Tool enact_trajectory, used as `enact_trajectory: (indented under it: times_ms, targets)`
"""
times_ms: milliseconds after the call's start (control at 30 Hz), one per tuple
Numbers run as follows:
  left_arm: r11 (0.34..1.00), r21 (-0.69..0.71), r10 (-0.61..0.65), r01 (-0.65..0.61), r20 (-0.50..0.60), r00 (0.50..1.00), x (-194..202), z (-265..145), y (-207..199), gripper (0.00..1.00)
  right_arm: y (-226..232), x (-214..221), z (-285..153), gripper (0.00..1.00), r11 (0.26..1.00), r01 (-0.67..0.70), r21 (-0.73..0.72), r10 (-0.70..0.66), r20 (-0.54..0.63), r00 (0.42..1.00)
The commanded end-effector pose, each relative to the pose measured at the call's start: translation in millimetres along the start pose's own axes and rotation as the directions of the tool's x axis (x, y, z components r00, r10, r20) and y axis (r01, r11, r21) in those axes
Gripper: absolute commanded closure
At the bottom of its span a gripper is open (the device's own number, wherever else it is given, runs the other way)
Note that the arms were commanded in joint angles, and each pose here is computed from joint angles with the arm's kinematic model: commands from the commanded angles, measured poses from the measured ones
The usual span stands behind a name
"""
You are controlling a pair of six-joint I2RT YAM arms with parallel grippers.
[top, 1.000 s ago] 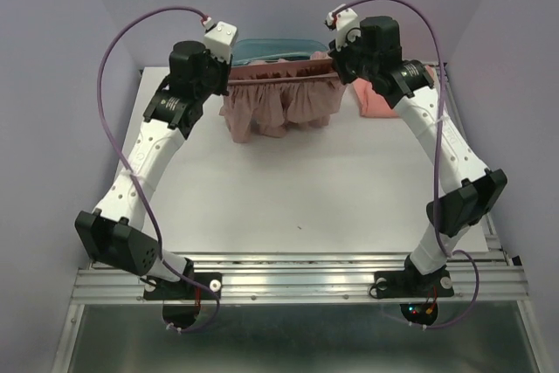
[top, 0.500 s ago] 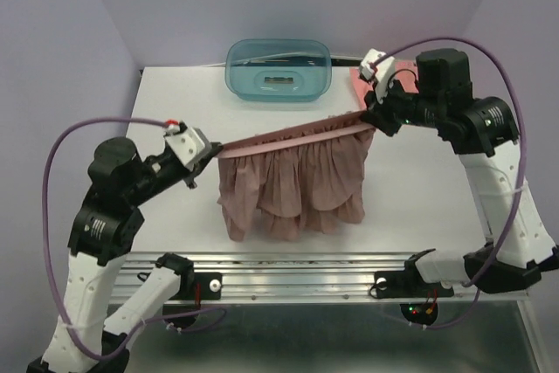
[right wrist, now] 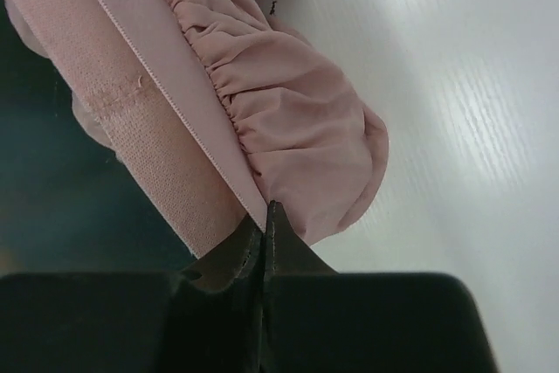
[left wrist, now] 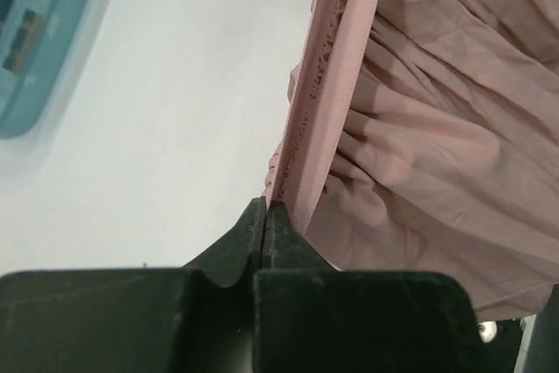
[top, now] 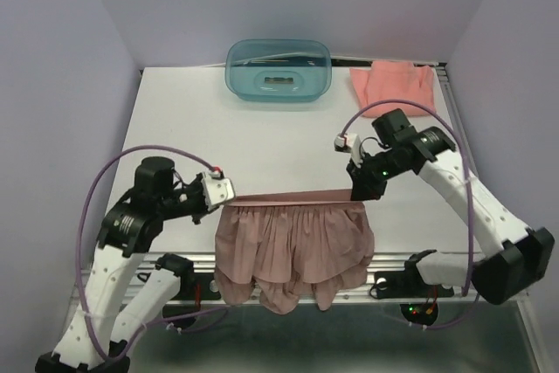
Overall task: Fold and stack the skirts
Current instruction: Flatten the skirt out
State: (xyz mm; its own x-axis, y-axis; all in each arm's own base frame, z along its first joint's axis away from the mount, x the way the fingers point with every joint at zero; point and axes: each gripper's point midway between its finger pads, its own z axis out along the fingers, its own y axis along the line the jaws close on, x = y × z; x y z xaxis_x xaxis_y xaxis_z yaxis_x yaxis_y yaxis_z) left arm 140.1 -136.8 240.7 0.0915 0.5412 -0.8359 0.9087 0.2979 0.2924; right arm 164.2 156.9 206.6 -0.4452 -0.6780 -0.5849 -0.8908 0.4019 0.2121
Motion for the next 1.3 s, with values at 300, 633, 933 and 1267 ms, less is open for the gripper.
enact_trajectory:
  times_ms: [300, 633, 933, 1267]
  targets:
    - [0.925, -0.244, -0.346, 0.291, -0.225, 0.911, 63.2, 70.4, 106.9, 1.00, -122.1, -9.9, 45.5, 0.99, 0.937, -0.199, 0.288, 0.253, -0.164, 0.953]
    - [0.838, -0.296, -0.533, 0.459, -0.255, 0.807, 90.9, 142.5, 166.6, 1.00, -239.5, -29.9, 70.8, 0.91, 0.874, -0.285, 0.393, 0.370, -0.160, 0.915]
    - [0.759, -0.379, -0.625, 0.529, -0.201, 0.754, 96.1, 184.9, 220.7, 0.87, -291.4, -50.8, 89.8, 0.55, 0.836, -0.344, 0.427, 0.423, -0.104, 0.900]
    - [0.778, -0.420, -0.551, 0.468, -0.098, 0.829, 45.9, 165.5, 260.8, 1.00, -304.5, -93.6, 37.6, 0.99, 0.797, -0.307, 0.521, 0.318, 0.071, 0.945]
